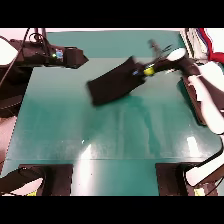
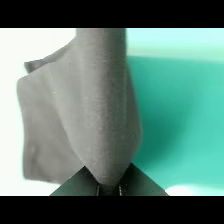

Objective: Fold the shirts.

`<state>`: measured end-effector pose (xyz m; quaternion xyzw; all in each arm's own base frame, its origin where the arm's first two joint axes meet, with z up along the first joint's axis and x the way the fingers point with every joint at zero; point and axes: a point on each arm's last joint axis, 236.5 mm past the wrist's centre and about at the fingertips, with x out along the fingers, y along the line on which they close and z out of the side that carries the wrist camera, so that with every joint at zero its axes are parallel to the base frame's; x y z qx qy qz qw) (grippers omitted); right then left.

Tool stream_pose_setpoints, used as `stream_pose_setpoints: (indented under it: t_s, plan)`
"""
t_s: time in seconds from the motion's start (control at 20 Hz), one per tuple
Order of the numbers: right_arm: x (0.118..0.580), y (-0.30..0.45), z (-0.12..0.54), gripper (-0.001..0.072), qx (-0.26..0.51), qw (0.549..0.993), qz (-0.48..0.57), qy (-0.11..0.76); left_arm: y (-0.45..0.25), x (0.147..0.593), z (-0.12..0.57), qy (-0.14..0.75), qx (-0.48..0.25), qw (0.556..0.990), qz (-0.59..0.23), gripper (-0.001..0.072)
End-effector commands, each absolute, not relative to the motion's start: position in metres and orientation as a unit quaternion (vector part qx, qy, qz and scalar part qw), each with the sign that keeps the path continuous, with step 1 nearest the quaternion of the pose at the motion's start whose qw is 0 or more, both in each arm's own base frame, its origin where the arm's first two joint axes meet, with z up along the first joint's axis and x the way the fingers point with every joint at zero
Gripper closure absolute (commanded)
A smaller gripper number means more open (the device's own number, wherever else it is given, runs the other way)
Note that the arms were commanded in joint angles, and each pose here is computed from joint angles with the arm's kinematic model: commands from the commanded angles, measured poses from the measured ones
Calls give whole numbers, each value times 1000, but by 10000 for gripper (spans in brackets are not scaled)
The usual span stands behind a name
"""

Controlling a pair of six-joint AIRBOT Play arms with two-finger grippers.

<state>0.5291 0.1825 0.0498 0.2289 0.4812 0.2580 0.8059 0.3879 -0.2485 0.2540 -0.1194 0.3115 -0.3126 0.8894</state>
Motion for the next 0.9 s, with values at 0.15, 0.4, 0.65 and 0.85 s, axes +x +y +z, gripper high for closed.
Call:
stream_pose_setpoints:
  t_s: [0.15,0.4,0.65,0.85]
  plan:
    - [564,-90,128,689,277,891,60,356,-271,384,268,287,-137,889,-330,682]
    - [554,-200,163,689,294,915,-31,274,-271,384,268,289,-140,888,-329,682]
    - [559,-222,228,689,264,943,-44,198,-271,382,266,293,-139,887,-329,682]
    - [553,-224,291,689,235,962,-50,130,-271,379,261,305,-135,883,-331,682]
